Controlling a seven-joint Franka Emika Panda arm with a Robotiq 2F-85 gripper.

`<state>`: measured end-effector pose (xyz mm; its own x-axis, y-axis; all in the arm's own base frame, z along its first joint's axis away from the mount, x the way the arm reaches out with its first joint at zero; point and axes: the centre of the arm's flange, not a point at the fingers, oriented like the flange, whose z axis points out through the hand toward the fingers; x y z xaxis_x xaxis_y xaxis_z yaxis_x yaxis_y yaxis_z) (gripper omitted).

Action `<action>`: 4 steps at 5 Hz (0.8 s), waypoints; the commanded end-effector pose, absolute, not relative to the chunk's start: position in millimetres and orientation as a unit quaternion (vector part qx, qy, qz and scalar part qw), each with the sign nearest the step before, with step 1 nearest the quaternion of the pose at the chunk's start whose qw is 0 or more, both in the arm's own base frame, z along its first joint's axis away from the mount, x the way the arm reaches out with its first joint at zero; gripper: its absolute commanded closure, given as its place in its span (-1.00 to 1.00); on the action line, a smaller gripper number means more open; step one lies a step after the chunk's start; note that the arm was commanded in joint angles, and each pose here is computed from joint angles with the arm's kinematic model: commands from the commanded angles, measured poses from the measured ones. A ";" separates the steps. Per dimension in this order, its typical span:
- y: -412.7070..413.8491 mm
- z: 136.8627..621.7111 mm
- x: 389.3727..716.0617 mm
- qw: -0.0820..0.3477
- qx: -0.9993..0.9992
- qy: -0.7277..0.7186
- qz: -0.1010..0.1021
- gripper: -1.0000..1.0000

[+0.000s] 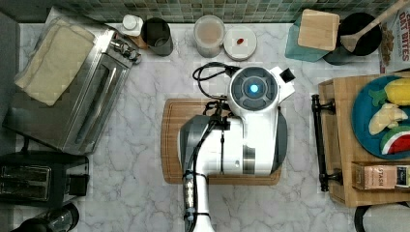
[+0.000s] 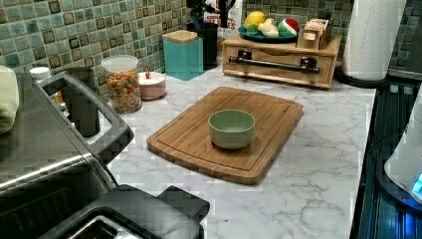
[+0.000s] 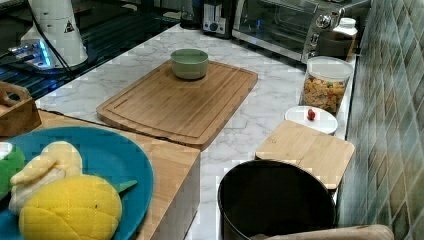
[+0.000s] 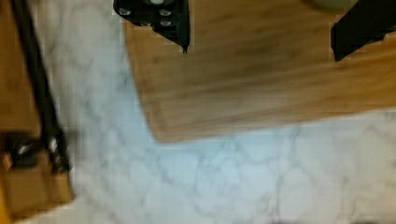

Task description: Open the drawer.

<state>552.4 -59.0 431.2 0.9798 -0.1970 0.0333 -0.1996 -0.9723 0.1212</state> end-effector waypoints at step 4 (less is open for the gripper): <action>-220.7 378.0 499.4 0.078 0.996 0.036 0.006 -1.00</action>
